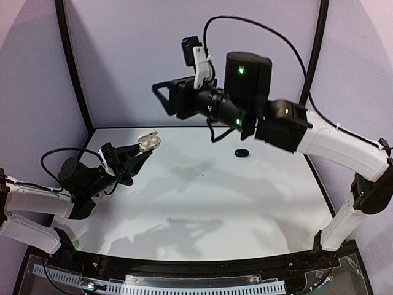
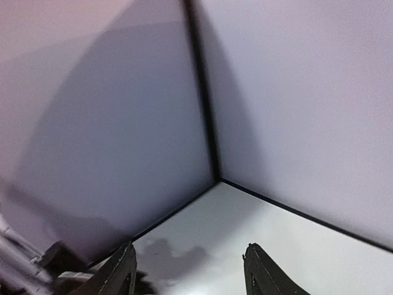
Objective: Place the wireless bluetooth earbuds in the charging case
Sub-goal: Close the charging case with the earbuds at the center of the board.
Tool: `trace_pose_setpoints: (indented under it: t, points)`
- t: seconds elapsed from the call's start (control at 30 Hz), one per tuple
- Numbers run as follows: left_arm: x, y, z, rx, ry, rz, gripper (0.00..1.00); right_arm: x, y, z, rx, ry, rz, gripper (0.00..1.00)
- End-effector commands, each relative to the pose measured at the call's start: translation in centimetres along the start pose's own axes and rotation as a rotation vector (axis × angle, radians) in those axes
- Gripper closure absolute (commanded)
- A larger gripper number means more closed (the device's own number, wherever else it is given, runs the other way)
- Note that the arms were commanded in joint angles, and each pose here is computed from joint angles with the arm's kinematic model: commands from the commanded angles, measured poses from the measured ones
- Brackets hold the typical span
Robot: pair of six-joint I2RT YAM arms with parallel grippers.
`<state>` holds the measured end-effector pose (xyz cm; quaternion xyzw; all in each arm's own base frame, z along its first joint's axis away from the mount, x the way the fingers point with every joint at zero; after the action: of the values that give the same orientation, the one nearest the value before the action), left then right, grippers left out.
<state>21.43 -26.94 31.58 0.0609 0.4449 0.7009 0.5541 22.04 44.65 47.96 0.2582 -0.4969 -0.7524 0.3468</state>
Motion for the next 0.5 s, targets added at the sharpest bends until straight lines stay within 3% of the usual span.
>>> trace_pose_setpoints:
  t: [0.0, 0.2, 0.37, 0.47]
  points:
    - [0.6, 5.1, 0.5, -0.290, 0.008, -0.218, 0.99, -2.4, -6.2, -4.4, -0.074, -0.188, 0.236, 0.40]
    - [-0.1, 5.1, 0.4, -0.352, -0.028, -0.209, 0.99, -4.6, -10.4, -1.4, -0.081, -0.049, 0.382, 0.38]
    - [-0.7, 4.6, 1.8, -0.351, 0.030, -0.151, 0.99, -2.6, -12.9, 0.8, -0.055, 0.021, 0.444, 0.38]
    - [-0.9, 4.2, 2.8, -0.295, 0.049, -0.111, 0.99, -1.3, -12.2, 0.9, -0.074, -0.005, 0.431, 0.37]
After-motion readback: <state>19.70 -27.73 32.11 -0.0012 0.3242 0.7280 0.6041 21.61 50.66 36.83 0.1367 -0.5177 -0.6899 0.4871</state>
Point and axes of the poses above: each gripper's point midway between its finger pads, its own x axis back along the fingers, its own z axis along the line the jaws close on, y = z × x, the point moved 1 cm from there along x, back along the fingers, and after that the axes turned 13 degrees about -x, right-handed, at the moved point
